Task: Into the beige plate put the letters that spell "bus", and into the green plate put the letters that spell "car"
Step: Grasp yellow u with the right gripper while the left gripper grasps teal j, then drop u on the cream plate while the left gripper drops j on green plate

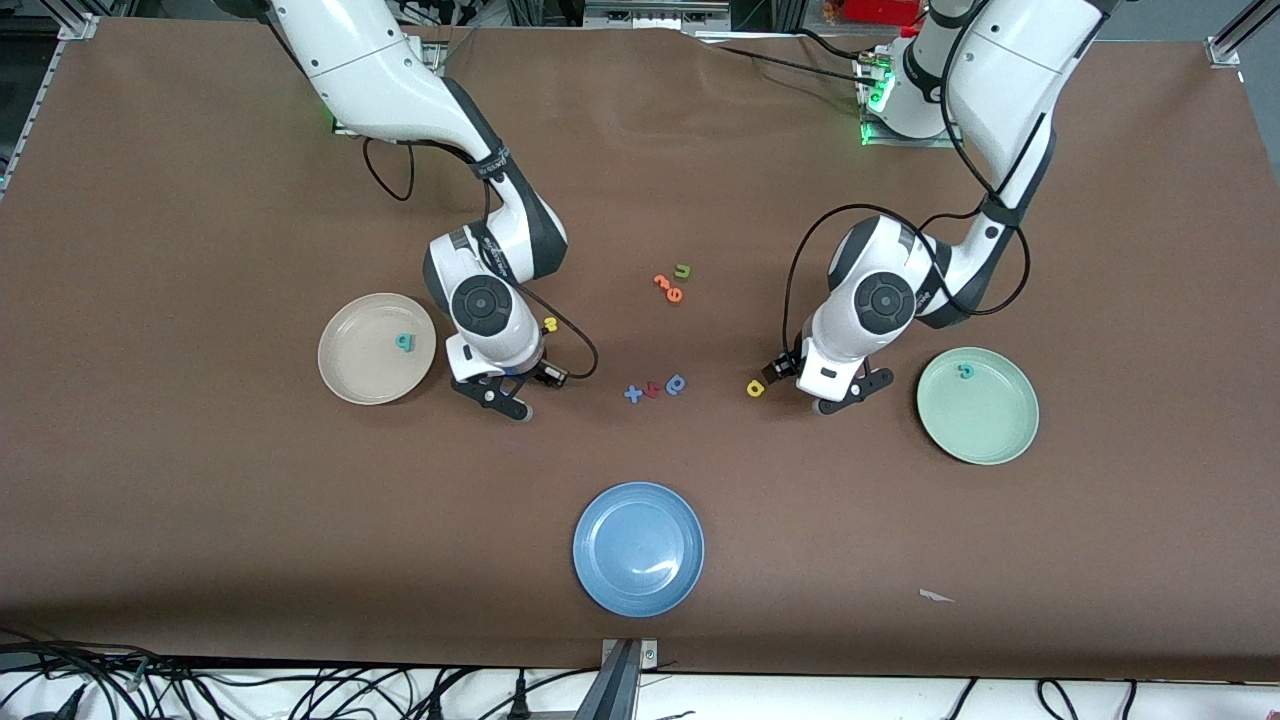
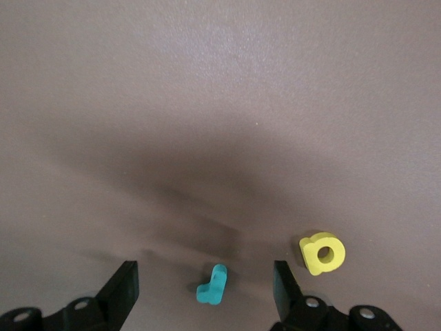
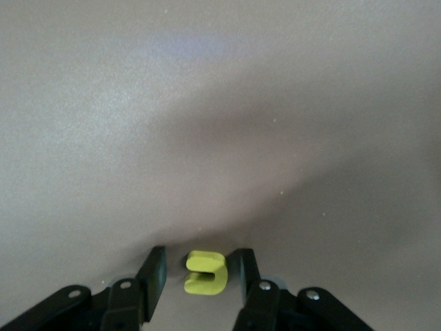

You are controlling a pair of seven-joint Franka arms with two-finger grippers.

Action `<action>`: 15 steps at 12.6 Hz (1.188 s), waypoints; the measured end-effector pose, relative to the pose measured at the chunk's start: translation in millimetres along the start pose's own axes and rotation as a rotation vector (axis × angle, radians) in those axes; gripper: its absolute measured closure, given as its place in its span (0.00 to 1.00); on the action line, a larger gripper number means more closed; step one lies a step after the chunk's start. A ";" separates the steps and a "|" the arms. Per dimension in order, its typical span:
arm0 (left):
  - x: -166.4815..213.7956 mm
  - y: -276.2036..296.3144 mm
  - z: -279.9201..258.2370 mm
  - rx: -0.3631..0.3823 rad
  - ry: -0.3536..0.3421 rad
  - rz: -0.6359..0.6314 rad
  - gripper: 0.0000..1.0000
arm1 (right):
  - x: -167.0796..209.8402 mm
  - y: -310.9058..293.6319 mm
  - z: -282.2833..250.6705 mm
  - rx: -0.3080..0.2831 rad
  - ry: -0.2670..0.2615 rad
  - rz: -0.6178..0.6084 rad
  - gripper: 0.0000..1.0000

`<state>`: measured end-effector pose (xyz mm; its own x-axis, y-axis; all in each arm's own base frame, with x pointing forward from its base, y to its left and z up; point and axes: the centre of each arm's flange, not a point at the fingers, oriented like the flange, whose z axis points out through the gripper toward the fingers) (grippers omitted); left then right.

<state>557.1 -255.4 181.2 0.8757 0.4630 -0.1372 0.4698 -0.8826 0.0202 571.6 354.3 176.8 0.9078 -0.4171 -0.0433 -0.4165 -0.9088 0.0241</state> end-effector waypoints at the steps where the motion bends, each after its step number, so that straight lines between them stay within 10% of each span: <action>1: -3.5 2.1 6.0 0.012 0.008 -0.003 0.15 | -1.8 -1.2 0.1 0.000 0.000 -0.002 0.49; 6: -9.6 5.9 12.7 0.023 0.013 -0.013 0.23 | -2.9 -3.5 -1.9 0.007 0.005 -0.004 0.73; 10: -10.7 7.3 10.6 0.019 0.015 -0.013 0.66 | 6.3 1.2 -10.2 0.001 0.020 -0.008 0.73; 15: -10.7 6.6 9.2 0.025 0.013 -0.036 0.89 | 59.3 62.4 -84.7 -0.105 -0.023 -0.149 0.73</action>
<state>549.8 -267.0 173.7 0.8598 0.4952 -0.1247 0.4980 -0.8671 -0.0093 603.6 273.1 260.3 0.9573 -0.2787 -0.0770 -0.2686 -0.9557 0.1201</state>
